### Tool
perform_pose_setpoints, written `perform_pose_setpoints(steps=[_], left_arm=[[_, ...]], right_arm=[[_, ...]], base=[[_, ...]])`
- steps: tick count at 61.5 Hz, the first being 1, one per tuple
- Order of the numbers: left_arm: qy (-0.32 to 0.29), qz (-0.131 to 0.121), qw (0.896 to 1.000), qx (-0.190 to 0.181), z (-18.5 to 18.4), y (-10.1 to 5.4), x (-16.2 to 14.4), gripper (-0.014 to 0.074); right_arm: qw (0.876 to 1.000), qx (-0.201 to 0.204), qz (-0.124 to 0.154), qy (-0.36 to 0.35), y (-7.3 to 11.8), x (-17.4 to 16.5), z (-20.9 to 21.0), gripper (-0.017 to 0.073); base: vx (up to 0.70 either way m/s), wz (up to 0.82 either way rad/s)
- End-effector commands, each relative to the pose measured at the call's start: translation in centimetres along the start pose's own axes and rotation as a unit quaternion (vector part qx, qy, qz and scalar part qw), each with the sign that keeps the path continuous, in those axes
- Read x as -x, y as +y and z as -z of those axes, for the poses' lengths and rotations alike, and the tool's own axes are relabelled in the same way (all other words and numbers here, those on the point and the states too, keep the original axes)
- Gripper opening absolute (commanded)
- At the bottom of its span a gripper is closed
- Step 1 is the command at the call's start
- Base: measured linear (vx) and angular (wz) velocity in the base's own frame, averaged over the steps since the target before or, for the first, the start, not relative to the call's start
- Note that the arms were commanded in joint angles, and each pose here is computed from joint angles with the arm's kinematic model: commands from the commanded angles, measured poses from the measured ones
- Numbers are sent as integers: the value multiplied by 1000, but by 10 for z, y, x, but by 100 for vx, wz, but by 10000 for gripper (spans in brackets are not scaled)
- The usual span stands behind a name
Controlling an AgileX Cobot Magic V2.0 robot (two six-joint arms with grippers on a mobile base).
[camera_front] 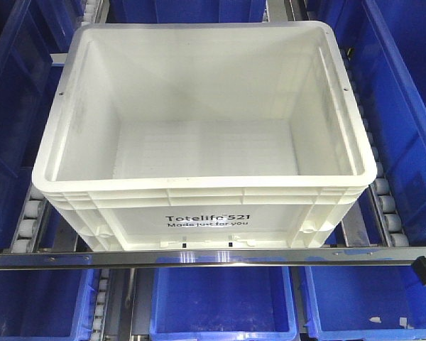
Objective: Move bin from left to right shelf
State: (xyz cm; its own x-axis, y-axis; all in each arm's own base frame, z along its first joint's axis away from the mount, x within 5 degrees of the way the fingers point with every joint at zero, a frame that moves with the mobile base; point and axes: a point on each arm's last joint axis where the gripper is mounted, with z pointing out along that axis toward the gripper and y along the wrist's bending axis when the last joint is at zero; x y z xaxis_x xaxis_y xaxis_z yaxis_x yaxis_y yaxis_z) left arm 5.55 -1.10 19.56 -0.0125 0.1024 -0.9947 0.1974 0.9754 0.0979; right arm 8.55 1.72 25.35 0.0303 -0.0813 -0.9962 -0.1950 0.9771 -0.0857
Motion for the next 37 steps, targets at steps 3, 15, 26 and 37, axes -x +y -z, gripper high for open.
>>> perform_pose_setpoints(steps=[3, 15, 26, 37], left_arm=[[-51, 3, 999, 1, 3, 1, 14, -9], [-51, 3, 999, 1, 3, 1, 14, -9], [-51, 3, 999, 1, 3, 1, 14, -9], [-51, 3, 999, 1, 3, 1, 14, -8]], right_arm=[[999, -8, 2, -46, -2, 16, -1, -8], [999, -8, 2, -46, -2, 16, -1, -8], [999, -8, 2, -46, -2, 16, -1, -8], [999, -8, 2, -46, -2, 16, -1, -8]], base=[[0, 0], [0, 0], [0, 0], [0, 0]])
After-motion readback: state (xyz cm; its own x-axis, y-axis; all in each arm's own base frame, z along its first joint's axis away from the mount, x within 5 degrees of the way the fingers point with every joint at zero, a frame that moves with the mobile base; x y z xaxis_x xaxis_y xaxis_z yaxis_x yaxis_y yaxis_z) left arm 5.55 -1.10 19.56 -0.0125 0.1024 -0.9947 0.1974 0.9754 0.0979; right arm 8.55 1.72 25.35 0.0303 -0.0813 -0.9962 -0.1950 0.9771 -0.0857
